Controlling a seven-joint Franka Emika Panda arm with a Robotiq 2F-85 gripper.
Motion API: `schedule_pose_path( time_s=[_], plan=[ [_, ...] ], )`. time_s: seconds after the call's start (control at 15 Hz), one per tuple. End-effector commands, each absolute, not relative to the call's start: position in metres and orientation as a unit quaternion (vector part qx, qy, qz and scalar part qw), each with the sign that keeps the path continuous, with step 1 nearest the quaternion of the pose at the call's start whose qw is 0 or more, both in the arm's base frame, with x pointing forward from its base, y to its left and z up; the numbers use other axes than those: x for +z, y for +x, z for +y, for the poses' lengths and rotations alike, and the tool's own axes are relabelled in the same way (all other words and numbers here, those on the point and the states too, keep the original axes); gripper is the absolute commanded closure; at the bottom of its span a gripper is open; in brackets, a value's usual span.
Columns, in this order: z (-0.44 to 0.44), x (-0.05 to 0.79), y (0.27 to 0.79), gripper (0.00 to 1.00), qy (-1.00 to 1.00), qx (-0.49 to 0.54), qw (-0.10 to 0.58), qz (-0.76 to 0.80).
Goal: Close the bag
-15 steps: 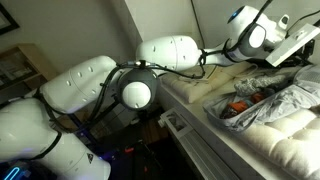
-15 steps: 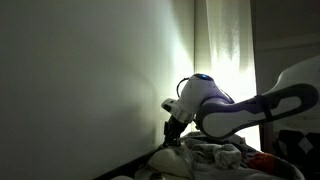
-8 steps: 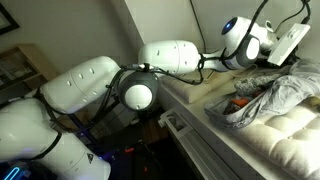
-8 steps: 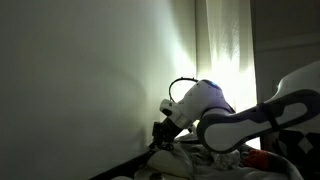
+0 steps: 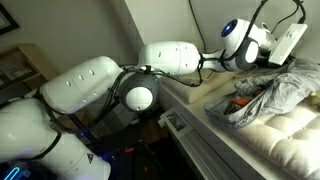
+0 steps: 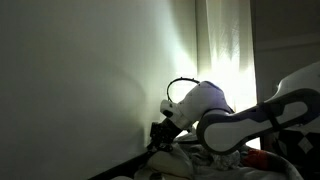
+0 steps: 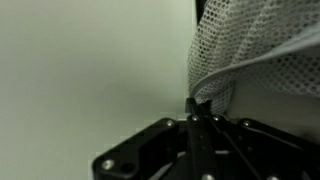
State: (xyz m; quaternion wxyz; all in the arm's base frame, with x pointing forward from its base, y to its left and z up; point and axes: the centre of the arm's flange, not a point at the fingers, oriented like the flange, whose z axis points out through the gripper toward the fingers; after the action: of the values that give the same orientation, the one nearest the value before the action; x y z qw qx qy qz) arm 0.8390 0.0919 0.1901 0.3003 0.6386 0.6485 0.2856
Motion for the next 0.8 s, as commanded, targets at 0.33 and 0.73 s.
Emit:
schedule_pose_path(
  time_s=[0.33,0.73],
  plan=[
    [0.111,0.186,0.765,0.99,0.546,0.242,0.291,0.747],
    [0.124,0.187,0.759,0.98,0.513,0.267,0.299,0.759]
  ],
)
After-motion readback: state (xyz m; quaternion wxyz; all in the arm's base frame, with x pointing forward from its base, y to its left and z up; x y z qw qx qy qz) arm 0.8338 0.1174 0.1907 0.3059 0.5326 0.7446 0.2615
